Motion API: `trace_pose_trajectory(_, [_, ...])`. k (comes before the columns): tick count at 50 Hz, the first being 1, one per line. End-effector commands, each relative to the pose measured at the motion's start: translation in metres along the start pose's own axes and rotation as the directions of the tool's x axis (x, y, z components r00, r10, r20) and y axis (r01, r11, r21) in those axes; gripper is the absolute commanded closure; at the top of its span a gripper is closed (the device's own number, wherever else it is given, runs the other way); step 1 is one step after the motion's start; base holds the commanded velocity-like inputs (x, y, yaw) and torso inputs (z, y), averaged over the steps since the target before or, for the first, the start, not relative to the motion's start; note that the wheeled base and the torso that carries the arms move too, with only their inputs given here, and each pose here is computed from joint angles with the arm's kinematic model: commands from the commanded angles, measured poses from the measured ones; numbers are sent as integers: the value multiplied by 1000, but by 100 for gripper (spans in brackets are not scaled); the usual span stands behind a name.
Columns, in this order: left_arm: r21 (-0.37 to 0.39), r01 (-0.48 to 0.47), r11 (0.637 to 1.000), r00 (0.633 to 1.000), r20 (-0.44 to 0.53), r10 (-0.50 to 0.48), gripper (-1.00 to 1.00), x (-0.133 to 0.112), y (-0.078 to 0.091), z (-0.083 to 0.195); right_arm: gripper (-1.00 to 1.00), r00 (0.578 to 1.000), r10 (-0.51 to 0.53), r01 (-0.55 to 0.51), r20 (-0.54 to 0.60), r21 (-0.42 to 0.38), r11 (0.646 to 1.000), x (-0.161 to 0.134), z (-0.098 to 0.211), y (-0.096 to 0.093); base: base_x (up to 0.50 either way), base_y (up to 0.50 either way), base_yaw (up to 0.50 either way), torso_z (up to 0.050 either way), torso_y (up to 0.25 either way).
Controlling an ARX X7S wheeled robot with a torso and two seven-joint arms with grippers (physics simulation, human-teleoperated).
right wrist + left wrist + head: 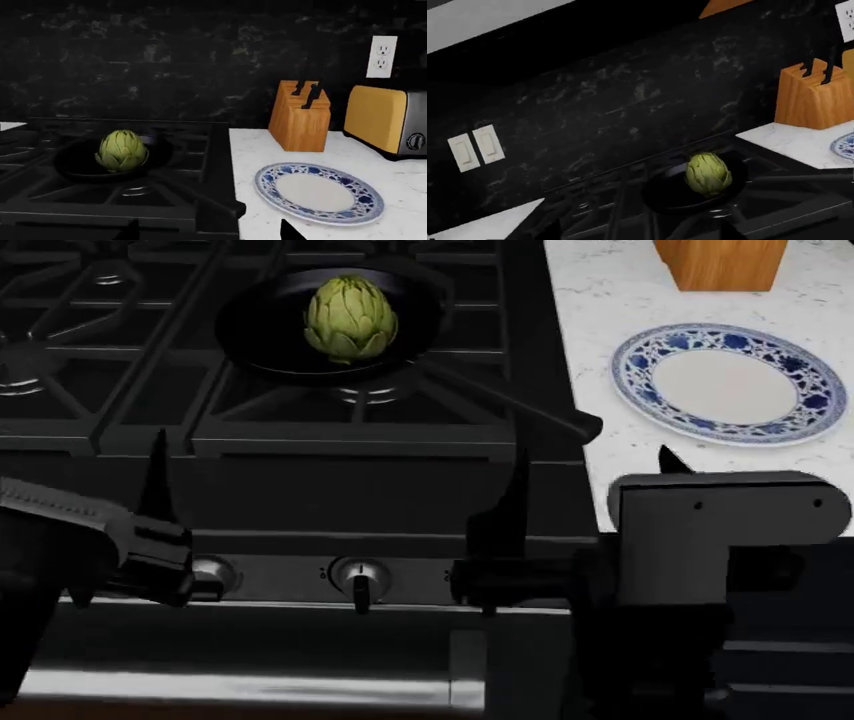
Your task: Pick the artichoke from the pan and place it on the plate.
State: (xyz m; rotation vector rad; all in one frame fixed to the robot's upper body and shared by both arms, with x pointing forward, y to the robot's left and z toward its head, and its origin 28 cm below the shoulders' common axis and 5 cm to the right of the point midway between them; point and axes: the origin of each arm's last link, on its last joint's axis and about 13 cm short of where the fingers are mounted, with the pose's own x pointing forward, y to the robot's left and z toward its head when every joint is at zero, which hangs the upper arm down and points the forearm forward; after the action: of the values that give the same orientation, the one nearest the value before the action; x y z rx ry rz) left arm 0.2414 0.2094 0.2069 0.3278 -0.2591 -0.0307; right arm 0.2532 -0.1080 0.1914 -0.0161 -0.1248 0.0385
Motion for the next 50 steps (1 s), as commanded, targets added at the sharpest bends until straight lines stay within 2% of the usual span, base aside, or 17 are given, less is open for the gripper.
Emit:
trace_pose_trajectory(1, [-51,-64,997,986,152,71,-100,8,50,127,-100,988,-63,68,142,-31,997,-4,134,-10,0,0,0,0,0])
trace_pose_trajectory(3, [-57,-157,986,973,163,164,-100,0,61,137,-100,968,177,-166,178,-78,983,-15,148,0,0,0,0,0,0])
trace_pose_trajectory(5, [-96,-157,983,971,168,172,-100,6,71,147,-100,960,166,-140,225,-128,982,-16,166,0,0,0,0,0,0])
trace_pose_trajectory(7, [-100,-167,981,967,175,183,-100,8,74,154,-100,959,167,-140,229,-127,982,-16,174,-1,0,0,0,0,0])
trace_pose_trajectory(8, [-113,-165,980,968,171,183,-100,10,77,156,-100,959,158,-121,236,-161,979,-17,179,-1,0,0,0,0,0])
trace_pose_trajectory(14, [-174,-166,971,971,141,191,-100,21,86,160,-100,959,148,-109,241,-167,980,-13,193,-5,0,0,0,0,0])
trace_pose_trajectory(29, [-207,-170,963,972,124,198,-100,29,85,157,-100,960,153,-118,233,-157,981,-2,195,-8,0,0,0,0,0])
trace_pose_trajectory(45, [-192,-171,966,974,118,195,-100,30,82,155,-100,955,189,-162,229,-131,978,-2,190,-11,0,0,0,0,0])
trace_pose_trajectory(50, [-184,-166,969,973,129,191,-100,30,81,158,-100,953,194,-170,234,-118,978,-3,190,-13,284,-23,0,0,0])
